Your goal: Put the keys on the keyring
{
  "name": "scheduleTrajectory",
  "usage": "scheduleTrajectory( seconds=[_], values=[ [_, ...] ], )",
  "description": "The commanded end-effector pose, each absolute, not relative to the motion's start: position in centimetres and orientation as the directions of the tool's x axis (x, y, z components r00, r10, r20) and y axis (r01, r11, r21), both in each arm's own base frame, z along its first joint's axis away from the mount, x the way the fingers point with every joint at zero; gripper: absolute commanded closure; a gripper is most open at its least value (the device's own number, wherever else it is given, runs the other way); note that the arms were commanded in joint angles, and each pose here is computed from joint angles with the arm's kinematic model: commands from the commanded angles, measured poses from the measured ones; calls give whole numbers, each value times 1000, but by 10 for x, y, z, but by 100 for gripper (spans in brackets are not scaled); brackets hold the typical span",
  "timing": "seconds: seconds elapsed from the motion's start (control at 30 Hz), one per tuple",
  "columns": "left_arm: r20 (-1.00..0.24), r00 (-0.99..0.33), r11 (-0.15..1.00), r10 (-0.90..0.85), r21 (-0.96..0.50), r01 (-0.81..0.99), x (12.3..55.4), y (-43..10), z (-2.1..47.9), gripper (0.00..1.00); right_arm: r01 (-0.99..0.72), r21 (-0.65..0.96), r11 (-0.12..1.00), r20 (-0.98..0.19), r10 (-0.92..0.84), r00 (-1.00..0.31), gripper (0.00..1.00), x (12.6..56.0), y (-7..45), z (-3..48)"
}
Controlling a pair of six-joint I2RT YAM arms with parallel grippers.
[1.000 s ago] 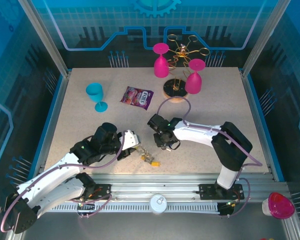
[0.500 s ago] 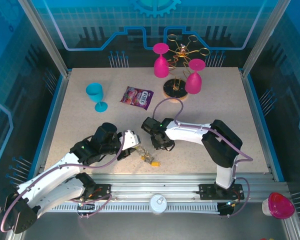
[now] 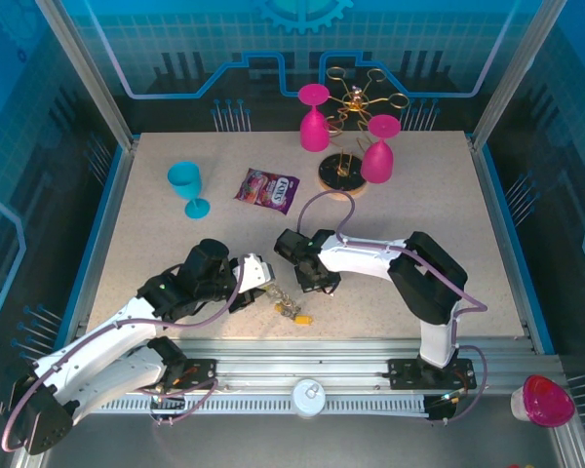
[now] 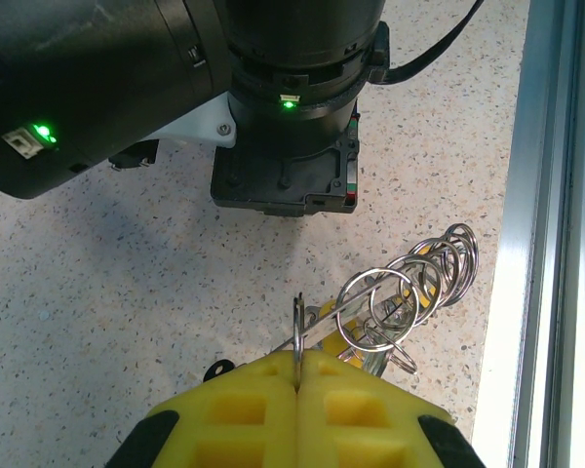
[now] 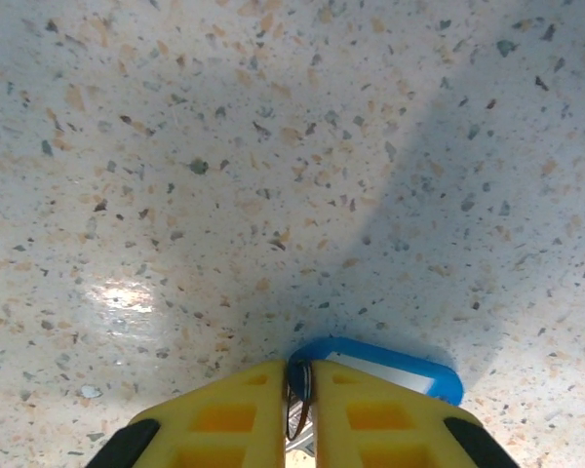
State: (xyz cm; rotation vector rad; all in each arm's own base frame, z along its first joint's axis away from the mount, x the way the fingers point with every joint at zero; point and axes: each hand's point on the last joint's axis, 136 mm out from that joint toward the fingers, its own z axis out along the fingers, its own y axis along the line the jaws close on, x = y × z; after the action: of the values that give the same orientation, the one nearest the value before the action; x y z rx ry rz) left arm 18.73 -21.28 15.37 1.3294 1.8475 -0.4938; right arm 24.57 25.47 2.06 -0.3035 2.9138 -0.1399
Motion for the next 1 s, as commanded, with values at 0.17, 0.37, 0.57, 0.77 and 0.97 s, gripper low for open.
scheduleTrajectory(
  seconds=[0.17, 0.37, 0.57, 0.77, 0.97],
  values=[
    [-807, -82, 348, 585, 159, 924, 189, -220, 169, 100, -205, -147, 968, -224, -234, -946, 99, 248, 255, 30],
    [-804, -87, 352, 588, 157, 923, 190, -220, 167, 100, -243, -108, 964, -259, -263, -929, 100, 249, 260, 40],
    [-805, -86, 349, 586, 156, 924, 191, -222, 168, 100, -292, -37, 956, -242, -292, -925, 100, 240, 256, 40],
    [-805, -89, 349, 586, 152, 925, 192, -222, 165, 100, -295, -16, 955, -192, -293, -937, 89, 237, 253, 28],
    [-804, -83, 347, 588, 158, 924, 191, -221, 166, 100, -294, -13, 956, -184, -291, -939, 83, 239, 257, 27]
  ],
)
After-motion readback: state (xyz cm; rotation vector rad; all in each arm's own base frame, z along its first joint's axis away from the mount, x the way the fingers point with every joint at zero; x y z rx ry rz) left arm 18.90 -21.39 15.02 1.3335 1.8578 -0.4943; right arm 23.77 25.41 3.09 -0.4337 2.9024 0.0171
